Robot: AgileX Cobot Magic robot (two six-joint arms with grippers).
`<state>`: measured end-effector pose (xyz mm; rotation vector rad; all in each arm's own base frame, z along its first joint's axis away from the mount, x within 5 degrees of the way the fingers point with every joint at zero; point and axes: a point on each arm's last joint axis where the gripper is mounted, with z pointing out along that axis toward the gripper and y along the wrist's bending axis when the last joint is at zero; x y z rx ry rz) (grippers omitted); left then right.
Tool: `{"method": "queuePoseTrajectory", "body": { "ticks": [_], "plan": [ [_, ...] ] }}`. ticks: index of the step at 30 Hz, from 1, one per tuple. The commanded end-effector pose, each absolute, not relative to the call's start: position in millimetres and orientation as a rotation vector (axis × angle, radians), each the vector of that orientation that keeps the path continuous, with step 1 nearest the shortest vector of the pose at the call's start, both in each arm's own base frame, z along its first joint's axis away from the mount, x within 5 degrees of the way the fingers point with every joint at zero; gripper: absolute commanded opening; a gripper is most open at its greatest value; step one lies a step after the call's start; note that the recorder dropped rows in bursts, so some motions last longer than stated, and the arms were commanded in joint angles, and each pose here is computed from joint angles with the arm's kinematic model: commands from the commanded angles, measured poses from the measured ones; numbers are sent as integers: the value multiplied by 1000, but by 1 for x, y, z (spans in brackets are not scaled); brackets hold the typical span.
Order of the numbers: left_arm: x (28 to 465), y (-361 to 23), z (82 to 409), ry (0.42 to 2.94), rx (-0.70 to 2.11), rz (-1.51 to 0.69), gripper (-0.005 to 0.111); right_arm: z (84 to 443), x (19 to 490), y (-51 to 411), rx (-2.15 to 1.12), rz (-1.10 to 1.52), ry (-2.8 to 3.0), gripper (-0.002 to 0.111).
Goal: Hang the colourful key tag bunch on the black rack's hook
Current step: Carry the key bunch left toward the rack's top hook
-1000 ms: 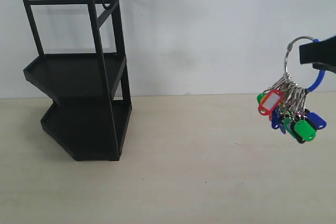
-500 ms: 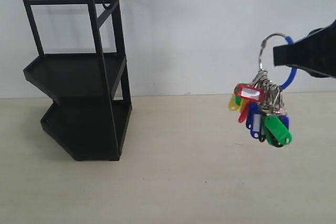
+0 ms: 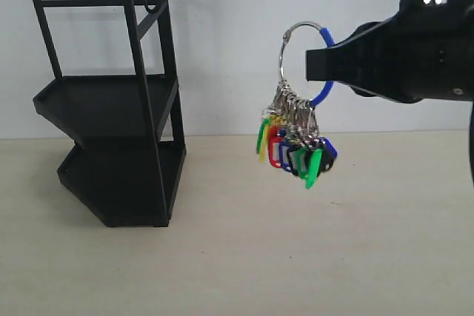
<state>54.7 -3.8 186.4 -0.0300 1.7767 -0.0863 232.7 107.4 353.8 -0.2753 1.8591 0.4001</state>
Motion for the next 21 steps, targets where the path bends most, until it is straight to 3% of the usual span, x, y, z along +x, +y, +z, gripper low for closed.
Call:
{"method": "queuePoseTrajectory", "body": {
  "ticks": [1,9,15,21],
  "plan": [
    [55,-4,188,1766,-24,-79,4,352,255,124,-286,419,1823,0],
    [55,-4,188,1766,-24,-79,4,361,330,161,-259,444,1799,0],
    [55,-4,188,1766,-24,-79,4,362,351,201,-312,496,1681,0],
    [55,-4,188,1766,-24,-79,4,358,370,212,-314,497,1647,0]
  ]
}}
